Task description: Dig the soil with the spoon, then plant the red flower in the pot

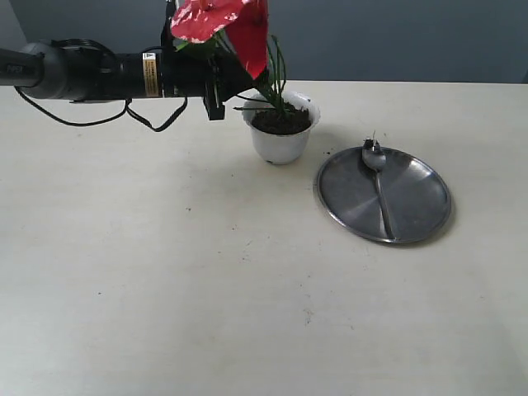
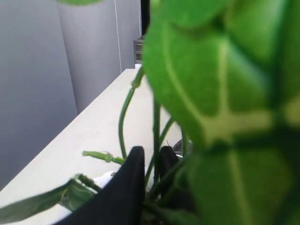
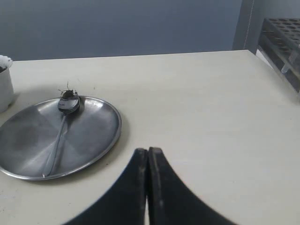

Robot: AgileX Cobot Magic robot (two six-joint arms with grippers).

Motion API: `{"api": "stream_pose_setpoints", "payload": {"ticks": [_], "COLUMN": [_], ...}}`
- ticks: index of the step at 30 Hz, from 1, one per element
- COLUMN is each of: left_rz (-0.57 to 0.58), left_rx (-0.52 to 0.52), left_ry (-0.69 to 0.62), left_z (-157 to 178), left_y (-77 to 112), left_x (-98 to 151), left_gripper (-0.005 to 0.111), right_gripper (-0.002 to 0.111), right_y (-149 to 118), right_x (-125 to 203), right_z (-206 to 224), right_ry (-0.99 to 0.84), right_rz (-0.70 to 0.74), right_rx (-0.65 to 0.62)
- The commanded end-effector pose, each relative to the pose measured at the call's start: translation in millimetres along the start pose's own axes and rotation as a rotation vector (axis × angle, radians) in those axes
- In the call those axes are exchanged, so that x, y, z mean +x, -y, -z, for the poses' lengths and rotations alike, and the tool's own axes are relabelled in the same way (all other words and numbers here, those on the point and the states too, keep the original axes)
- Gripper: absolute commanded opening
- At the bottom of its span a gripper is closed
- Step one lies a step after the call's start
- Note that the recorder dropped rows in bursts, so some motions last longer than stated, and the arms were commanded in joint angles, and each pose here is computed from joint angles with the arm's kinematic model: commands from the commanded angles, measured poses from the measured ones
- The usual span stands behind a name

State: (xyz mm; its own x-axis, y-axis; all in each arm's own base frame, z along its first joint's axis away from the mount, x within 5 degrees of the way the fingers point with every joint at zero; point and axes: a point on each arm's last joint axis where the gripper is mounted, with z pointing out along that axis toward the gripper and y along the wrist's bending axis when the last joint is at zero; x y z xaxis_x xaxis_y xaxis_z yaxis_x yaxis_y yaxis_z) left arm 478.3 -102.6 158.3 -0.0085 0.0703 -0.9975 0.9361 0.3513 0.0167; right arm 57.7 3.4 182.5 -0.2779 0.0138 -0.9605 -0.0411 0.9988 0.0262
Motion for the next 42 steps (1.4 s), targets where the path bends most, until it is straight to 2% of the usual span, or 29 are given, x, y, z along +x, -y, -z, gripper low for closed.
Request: {"api": "stream_pose_setpoints", "payload": {"ticks": [1,11,17,21,27,33,42], "left_rz": [-0.003,-0.103,-0.088,-0.117,-0.168,-0.178,-0.155], "left_rx": [-0.003,-0.040,-0.029,-0.057,-0.023,0.038,0.048], "left_ry": [0.015,-0.060,-0.090,-0.124,-0.205,-0.193,-0.191], "left_z": [1,5,5,3,2,-7,-16], "left_y": [0.2,0.7,-2.9,-10.2,-12.9,-6.9,-3.1], "left_x": [-6,-35,-49,-60,-73,-90,-91], "left_gripper": [0.000,0.000,0.000,0.000,0.000,0.000,0.000], "right_gripper": [-0.001,-0.001,-0.001,-0.001,-0.001,-0.001,-0.001], "right_y": [0,0,0,0,0,0,0], "right_x": [0,0,0,0,0,0,0], "right_z": [0,0,0,0,0,0,0], "right_ry": [0.008,0.008,0.008,0.008,0.008,0.008,0.008], "right_rz": [0.004,0.004,0.004,0.004,0.004,0.004,0.004], "right_rx": [0.006,0.006,0.006,0.006,0.006,0.006,0.006]}}
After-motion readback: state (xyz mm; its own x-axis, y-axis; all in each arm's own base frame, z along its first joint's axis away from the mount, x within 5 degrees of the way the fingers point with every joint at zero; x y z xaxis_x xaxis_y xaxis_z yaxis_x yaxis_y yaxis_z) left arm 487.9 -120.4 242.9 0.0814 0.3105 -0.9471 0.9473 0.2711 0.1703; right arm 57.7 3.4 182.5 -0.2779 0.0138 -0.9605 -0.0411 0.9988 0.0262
